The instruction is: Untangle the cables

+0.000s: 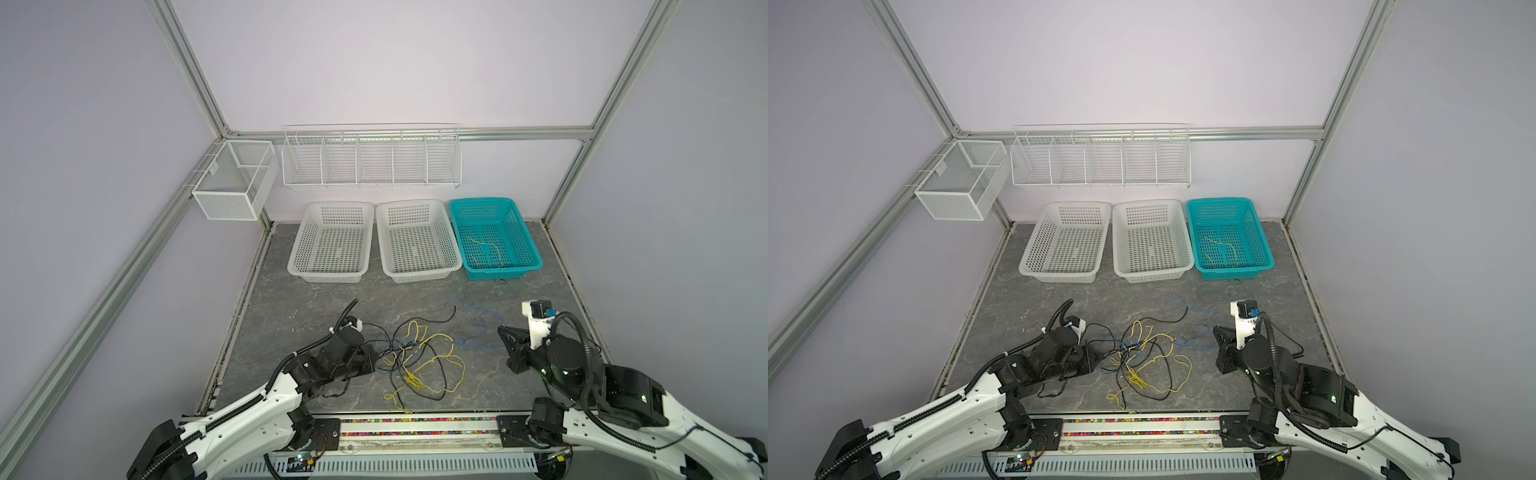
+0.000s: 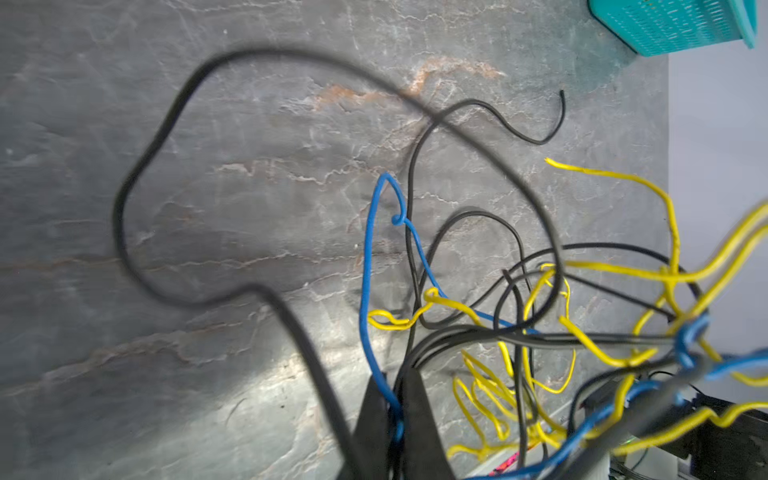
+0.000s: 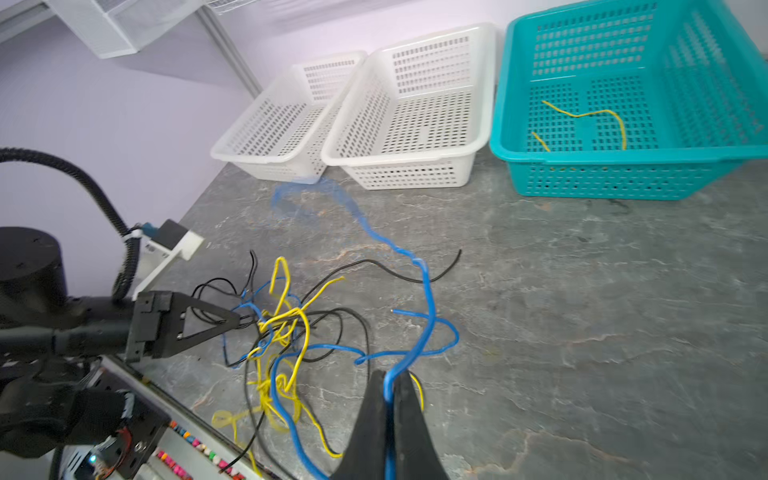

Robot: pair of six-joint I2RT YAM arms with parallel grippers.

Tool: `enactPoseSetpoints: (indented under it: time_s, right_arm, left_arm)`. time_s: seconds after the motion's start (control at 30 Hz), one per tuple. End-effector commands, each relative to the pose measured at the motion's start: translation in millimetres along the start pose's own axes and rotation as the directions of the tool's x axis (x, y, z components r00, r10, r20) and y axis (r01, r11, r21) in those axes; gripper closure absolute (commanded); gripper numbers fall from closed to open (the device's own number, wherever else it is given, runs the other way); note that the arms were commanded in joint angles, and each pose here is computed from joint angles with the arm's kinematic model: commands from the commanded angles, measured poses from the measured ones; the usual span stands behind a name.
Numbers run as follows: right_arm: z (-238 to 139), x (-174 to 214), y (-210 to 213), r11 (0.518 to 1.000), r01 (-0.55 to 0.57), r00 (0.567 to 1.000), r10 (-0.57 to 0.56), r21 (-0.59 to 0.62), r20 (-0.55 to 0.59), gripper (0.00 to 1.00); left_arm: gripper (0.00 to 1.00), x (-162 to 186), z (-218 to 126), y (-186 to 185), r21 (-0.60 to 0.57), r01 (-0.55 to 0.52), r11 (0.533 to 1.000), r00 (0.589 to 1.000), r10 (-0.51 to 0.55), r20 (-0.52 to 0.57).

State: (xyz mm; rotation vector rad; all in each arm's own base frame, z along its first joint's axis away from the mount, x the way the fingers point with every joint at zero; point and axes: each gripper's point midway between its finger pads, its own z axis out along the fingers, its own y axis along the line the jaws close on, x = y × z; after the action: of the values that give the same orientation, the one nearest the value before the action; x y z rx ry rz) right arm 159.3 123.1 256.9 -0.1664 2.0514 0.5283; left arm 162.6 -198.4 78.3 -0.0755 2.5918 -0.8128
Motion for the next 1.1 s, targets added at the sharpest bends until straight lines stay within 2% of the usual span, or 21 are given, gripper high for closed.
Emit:
enactPoseSetpoints:
  time_s: [0.0,0.23,0.3,0.43,0.5,0.73,0.97,1.07]
  right_arm:
    - [0.7,3.6,-26.7,0.988,0.011,1.000,-0.009,0.153,-0.009,0.94]
    - [14.9,20.3,-24.7,0.983,0.028,0.997,-0.016,0.180,-0.070,0.94]
    - [17.9,25.0,-15.4,0.991,0.039,0.995,-0.027,0.130,-0.095,0.94]
    - [29.7,45.8,39.7,0.987,0.071,0.976,-0.099,-0.146,-0.193,0.94]
    - [36.8,53.9,56.2,0.977,0.062,0.968,-0.109,-0.206,-0.224,0.94]
    - [76.9,62.4,91.9,0.966,0.062,0.963,-0.124,-0.250,-0.239,0.94]
    - [95.7,56.8,157.0,0.886,0.037,0.970,-0.143,-0.463,-0.196,0.94]
    - [102.9,48.2,167.7,0.873,0.038,0.982,-0.123,-0.487,-0.144,0.93]
  left_arm:
    - [1.00,-9.7,-6.9,17.4,-0.098,0.000,0.995,0.999,0.004,0.044]
    - [1.00,-29.2,-18.1,23.7,-0.153,-0.005,0.988,0.996,0.019,0.089]
    - [1.00,-35.4,-21.4,30.4,-0.182,0.003,0.983,0.995,0.016,0.103]
    - [1.00,-49.3,-25.3,33.7,-0.203,0.018,0.979,0.993,0.007,0.122]
    - [1.00,-53.8,-22.9,28.6,-0.194,0.015,0.981,0.993,0.008,0.120]
    - [1.00,-64.6,-12.8,15.1,-0.175,0.006,0.984,0.994,0.014,0.112]
    - [1.00,-70.2,-8.8,11.3,-0.172,-0.005,0.985,0.993,0.025,0.118]
    - [1.00,-70.6,-5.9,10.1,-0.163,-0.004,0.987,0.993,0.023,0.116]
